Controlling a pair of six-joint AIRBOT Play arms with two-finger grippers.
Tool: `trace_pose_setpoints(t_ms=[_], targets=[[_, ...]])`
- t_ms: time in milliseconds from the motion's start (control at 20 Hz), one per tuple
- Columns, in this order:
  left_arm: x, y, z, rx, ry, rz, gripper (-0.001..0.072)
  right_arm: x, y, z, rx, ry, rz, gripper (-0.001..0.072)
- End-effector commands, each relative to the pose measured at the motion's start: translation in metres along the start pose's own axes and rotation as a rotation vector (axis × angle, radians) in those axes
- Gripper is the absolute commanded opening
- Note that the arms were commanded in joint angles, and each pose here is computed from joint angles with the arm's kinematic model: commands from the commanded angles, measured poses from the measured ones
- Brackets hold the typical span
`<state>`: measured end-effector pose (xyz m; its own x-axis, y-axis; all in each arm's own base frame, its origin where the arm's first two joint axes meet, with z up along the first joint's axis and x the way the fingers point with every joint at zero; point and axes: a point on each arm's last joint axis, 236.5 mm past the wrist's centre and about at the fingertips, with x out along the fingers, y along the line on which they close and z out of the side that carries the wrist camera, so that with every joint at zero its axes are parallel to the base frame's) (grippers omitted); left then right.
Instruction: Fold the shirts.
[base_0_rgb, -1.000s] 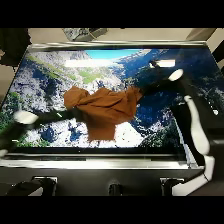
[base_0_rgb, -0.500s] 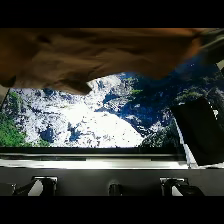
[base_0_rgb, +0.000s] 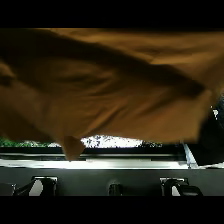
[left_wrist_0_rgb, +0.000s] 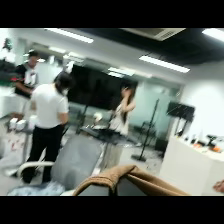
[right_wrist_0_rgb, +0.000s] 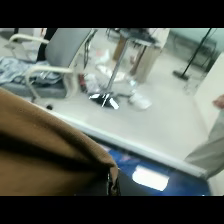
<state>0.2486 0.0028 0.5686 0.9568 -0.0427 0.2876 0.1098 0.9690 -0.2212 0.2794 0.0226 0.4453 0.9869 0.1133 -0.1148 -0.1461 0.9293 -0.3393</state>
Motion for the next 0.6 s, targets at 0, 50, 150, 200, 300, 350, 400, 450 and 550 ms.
trace_pose_setpoints(t_ms=[0, 50, 150, 200, 300, 350, 400, 450, 550], targets=[[0.026, 0.047, -0.056, -0.005, 0.201, 0.096, 0.0026, 0.035, 0.03, -0.091, 0.061, 0.371, 0.159, 0.0044], [0.041, 0.062, -0.093, -0.045, 0.32, 0.094, 0.0027, 0.049, 0.045, -0.136, 0.077, 0.555, 0.247, 0.0044], [0.065, 0.092, -0.19, -0.105, 0.593, 0.074, 0.0027, 0.086, 0.075, -0.209, 0.081, 0.796, 0.395, 0.0044], [0.074, 0.106, -0.246, -0.138, 0.724, 0.059, 0.0027, 0.114, 0.093, -0.244, 0.082, 0.863, 0.449, 0.0044], [0.086, 0.135, -0.35, -0.208, 0.919, 0.067, 0.0027, 0.18, 0.133, -0.301, 0.1, 0.902, 0.504, 0.0044], [0.092, 0.148, -0.392, -0.221, 0.975, 0.072, 0.0027, 0.213, 0.153, -0.322, 0.109, 0.889, 0.515, 0.0044], [0.098, 0.163, -0.43, -0.244, 1.018, 0.089, 0.0027, 0.245, 0.169, -0.342, 0.127, 0.864, 0.505, 0.0045], [0.104, 0.177, -0.457, -0.269, 1.044, 0.111, 0.0028, 0.272, 0.179, -0.357, 0.181, 0.832, 0.472, 0.0045], [0.113, 0.202, -0.5, -0.302, 1.069, 0.159, 0.0029, 0.312, 0.184, -0.369, 0.33, 0.76, 0.386, 0.0045]])
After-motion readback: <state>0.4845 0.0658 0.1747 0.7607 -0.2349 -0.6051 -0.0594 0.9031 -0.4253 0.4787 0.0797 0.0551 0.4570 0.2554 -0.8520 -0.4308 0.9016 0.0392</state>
